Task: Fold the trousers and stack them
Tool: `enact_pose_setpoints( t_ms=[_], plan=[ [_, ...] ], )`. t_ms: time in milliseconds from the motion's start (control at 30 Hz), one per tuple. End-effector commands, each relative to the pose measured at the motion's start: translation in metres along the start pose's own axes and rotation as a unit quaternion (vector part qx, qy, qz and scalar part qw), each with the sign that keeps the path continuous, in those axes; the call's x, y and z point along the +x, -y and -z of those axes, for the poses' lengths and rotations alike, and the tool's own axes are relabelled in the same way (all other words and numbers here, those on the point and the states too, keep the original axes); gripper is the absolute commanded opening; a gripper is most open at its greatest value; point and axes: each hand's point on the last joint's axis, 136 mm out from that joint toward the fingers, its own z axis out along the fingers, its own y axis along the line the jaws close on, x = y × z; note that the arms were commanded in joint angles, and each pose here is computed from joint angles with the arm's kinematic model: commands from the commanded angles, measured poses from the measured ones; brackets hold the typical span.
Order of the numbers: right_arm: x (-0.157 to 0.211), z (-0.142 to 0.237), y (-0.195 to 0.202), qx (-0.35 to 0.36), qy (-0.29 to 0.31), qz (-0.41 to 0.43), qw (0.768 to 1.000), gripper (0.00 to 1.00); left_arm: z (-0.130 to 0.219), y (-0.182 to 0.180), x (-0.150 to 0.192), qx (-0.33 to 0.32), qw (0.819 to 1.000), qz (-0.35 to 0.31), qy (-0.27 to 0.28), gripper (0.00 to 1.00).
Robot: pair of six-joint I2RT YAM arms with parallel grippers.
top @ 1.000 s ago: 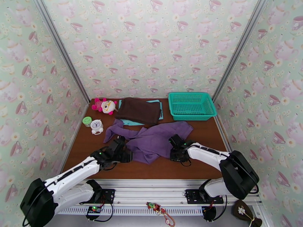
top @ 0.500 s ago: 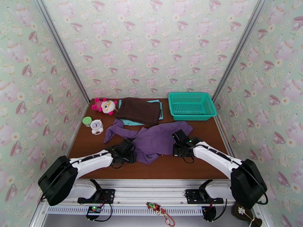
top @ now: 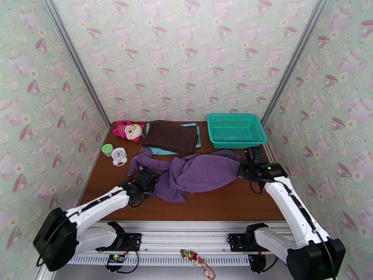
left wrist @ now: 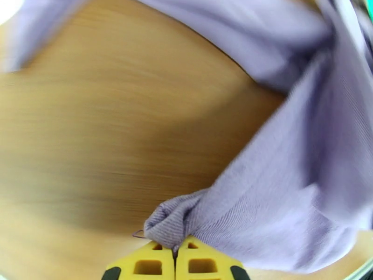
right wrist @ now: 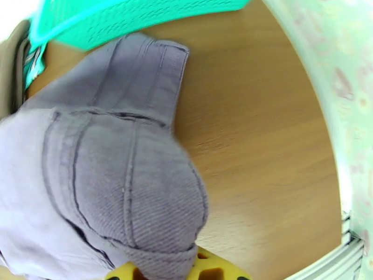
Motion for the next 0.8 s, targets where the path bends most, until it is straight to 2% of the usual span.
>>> enact_pose_setpoints(
  t_ms=[0, 233, 533, 633, 700, 767],
  plan=[
    [-0.026, 0.026, 0.021, 0.032, 0.038, 0.001, 0.999, 0.00, 0.014, -0.053, -0.011, -0.064, 0.996, 0.050, 0.035, 0.00],
    [-0.049, 0.067, 0.057, 0.086, 0.086, -0.031, 0.992, 0.00, 0.044, -0.087, -0.050, -0.070, 0.980, 0.141, 0.120, 0.00],
    [-0.062, 0.087, 0.083, 0.136, 0.115, -0.056, 0.982, 0.00, 0.096, -0.120, -0.105, -0.097, 0.939, 0.191, 0.270, 0.00],
    [-0.083, 0.091, 0.081, 0.108, 0.142, -0.084, 0.980, 0.00, 0.097, -0.127, -0.135, -0.115, 0.934, 0.198, 0.276, 0.00],
    [-0.108, 0.100, 0.074, 0.073, 0.179, -0.101, 0.976, 0.00, 0.094, -0.132, -0.158, -0.118, 0.932, 0.211, 0.268, 0.00],
    [-0.126, 0.116, 0.073, 0.062, 0.220, -0.107, 0.968, 0.00, 0.105, -0.136, -0.178, -0.114, 0.924, 0.219, 0.291, 0.00]
  ],
)
